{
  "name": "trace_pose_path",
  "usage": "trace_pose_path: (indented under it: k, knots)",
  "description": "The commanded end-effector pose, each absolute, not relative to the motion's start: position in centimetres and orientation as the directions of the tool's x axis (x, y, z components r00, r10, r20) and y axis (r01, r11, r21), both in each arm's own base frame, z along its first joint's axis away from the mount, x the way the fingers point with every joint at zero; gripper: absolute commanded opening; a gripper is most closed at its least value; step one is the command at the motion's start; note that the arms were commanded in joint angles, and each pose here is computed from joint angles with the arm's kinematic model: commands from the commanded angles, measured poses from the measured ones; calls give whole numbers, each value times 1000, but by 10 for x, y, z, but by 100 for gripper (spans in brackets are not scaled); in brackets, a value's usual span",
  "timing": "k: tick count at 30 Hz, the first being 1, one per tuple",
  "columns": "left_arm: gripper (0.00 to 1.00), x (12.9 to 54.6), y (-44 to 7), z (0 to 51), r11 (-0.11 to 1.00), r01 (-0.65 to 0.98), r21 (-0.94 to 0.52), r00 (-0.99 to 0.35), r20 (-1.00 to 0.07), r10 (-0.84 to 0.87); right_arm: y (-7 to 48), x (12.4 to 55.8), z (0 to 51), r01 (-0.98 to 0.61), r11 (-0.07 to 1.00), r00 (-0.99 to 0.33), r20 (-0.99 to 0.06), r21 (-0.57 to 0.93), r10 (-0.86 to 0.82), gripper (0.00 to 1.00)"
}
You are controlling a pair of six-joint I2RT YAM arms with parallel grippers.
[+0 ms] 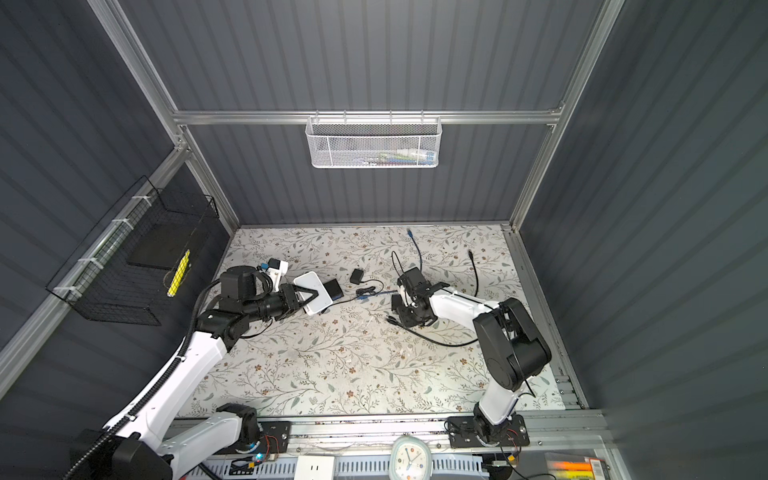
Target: Insert the plug into the switch port
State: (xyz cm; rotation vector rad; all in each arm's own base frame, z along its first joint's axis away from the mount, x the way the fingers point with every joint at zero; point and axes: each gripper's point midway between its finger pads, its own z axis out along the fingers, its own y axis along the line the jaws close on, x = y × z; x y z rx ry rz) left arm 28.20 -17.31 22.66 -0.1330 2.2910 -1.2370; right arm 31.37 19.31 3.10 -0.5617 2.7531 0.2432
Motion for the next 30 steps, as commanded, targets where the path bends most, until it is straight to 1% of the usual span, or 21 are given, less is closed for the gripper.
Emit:
trace_pose_path:
  k: [1,6,9,12,16,24,30]
  knots:
    - [0,281,-173,235,572,194,-797,-844,-433,-317,189,311,30,-391,916,-882,-322,88,-346,28]
    - [0,280,-172,237,573,195,-796,-840,-438,-322,191,310,30,-397,913,-884,-304,94,-354,29]
    - [0,278,-170,236,581,196,-790,-838,-442,-319,184,309,33,-377,924,-892,-290,59,-346,29]
    - [0,278,-170,234,581,194,-790,-839,-441,-319,181,309,39,-359,932,-893,-310,55,-326,31]
    - [0,279,-171,233,577,193,-793,-841,-437,-320,172,315,49,-275,961,-910,-331,27,-250,33]
    - [0,278,-170,235,580,194,-791,-838,-441,-322,183,322,44,-142,985,-950,-294,103,-106,31]
    - [0,277,-170,235,581,197,-790,-838,-444,-319,173,319,42,-71,995,-958,-283,66,-49,29]
